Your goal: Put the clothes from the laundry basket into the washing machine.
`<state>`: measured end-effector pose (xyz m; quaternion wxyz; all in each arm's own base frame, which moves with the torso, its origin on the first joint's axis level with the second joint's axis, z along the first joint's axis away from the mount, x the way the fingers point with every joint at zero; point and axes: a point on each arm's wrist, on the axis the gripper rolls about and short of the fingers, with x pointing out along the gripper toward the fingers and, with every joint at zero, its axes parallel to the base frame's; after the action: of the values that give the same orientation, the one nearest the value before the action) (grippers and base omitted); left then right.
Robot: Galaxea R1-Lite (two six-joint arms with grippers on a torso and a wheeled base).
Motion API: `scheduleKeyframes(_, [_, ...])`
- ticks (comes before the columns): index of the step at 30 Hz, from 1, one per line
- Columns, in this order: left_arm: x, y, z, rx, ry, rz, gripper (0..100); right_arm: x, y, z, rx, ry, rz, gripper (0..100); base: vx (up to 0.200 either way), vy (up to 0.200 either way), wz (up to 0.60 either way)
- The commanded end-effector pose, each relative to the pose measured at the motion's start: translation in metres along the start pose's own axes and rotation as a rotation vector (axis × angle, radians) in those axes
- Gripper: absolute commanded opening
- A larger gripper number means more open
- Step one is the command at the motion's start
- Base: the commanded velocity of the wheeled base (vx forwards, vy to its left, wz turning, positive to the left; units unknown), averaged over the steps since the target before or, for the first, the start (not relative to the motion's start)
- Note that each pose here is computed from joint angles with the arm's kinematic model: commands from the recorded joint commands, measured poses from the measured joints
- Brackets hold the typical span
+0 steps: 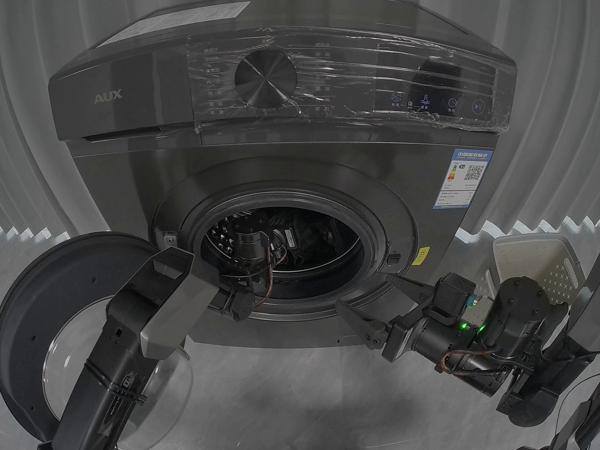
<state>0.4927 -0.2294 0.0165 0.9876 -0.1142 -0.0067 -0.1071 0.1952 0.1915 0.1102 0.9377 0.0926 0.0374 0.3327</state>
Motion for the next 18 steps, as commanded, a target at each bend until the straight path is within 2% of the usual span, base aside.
scheduleKeyframes(1, [-0.0002,0.0008,-0.0021,0.001,0.005,0.001,0,0.0002,-0.0001,-0.0002,0.0,0.001,0.0,100,0.0,0.0,0.0])
scheduleKeyframes(8, [-0.0014,0.0003,-0.0028,0.002,0.009,0.001,0,0.0002,-0.0001,-0.0002,0.0,0.001,0.0,100,0.0,0.0,0.0])
scheduleKeyframes(9, [-0.0014,0.0003,-0.0028,0.002,0.009,0.001,100,0.0002,-0.0001,-0.0002,0.0,0.001,0.0,100,0.0,0.0,0.0])
scheduleKeyframes(18, [-0.0057,-0.0061,-0.0042,0.001,0.018,-0.01,100,0.0,0.0,0.0002,0.0,-0.001,0.0,100,0.0,0.0,0.0])
